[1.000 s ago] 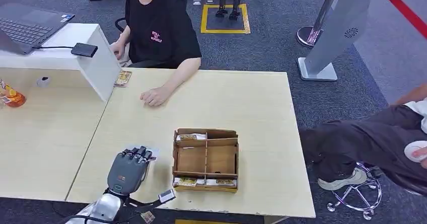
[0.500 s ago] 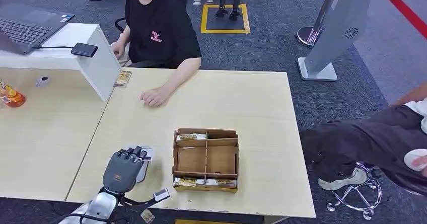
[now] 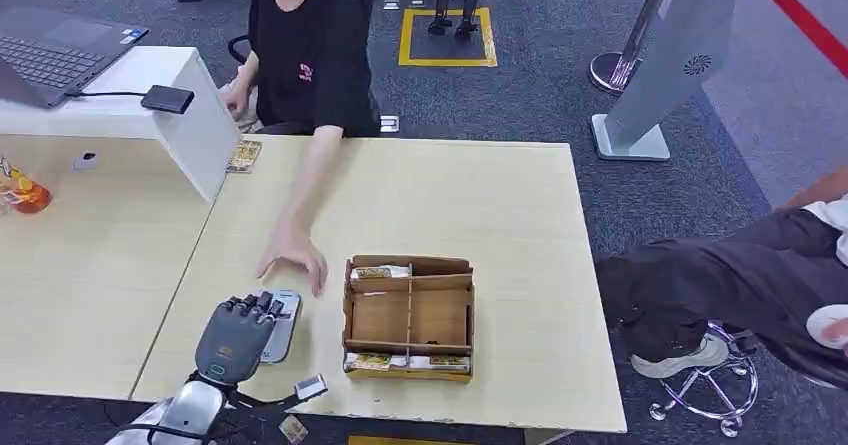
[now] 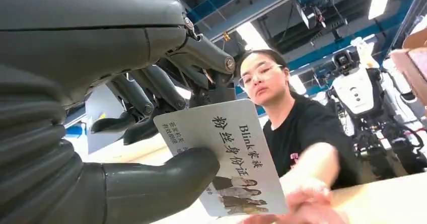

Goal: Pass the card to the sensor for recognition and then transmit it.

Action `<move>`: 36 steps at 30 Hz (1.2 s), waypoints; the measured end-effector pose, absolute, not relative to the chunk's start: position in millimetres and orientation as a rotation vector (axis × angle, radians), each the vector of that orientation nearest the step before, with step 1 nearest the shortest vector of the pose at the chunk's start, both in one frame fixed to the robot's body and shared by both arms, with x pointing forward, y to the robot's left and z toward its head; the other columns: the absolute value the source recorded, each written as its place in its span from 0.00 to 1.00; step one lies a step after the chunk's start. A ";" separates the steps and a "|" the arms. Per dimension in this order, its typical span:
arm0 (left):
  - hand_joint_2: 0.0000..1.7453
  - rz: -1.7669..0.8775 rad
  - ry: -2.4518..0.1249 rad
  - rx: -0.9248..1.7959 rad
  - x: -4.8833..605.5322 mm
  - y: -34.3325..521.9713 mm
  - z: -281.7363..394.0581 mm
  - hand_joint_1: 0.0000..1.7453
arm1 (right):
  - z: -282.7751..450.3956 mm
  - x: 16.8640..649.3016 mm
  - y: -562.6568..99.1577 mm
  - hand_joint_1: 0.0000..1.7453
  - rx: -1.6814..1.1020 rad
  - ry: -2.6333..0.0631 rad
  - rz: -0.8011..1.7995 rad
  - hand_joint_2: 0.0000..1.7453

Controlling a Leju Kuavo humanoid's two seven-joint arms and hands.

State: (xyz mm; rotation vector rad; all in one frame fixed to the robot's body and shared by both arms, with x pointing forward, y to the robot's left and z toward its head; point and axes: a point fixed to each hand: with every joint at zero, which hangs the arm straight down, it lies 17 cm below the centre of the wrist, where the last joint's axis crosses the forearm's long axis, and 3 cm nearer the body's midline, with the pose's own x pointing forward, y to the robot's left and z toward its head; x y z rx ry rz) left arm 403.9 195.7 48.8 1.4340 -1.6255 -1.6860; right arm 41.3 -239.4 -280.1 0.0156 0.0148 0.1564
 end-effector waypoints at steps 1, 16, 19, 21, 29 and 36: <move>1.00 -1.690 -1.619 1.434 404.1 196.9 47.8 1.00 | -280.1 41.4 -239.4 0.00 0.016 0.015 0.156 0.00; 1.00 -1.869 -1.467 1.348 408.8 210.8 18.0 1.00 | -280.1 42.2 -238.7 0.00 0.019 0.009 0.153 0.00; 1.00 -1.899 -1.432 1.331 410.8 214.8 13.1 1.00 | -280.0 42.3 -238.1 0.00 0.022 0.008 0.152 0.00; 1.00 -1.913 -1.419 1.322 411.2 216.0 10.8 1.00 | -279.9 42.3 -237.5 0.00 0.025 0.009 0.150 0.00; 1.00 -1.966 -1.378 1.287 411.6 216.9 2.7 1.00 | -279.7 42.9 -236.7 0.00 0.029 0.005 0.148 0.00; 1.00 -1.979 -1.367 1.279 415.2 217.3 3.2 1.00 | -279.7 43.3 -236.6 0.00 0.030 0.003 0.148 0.00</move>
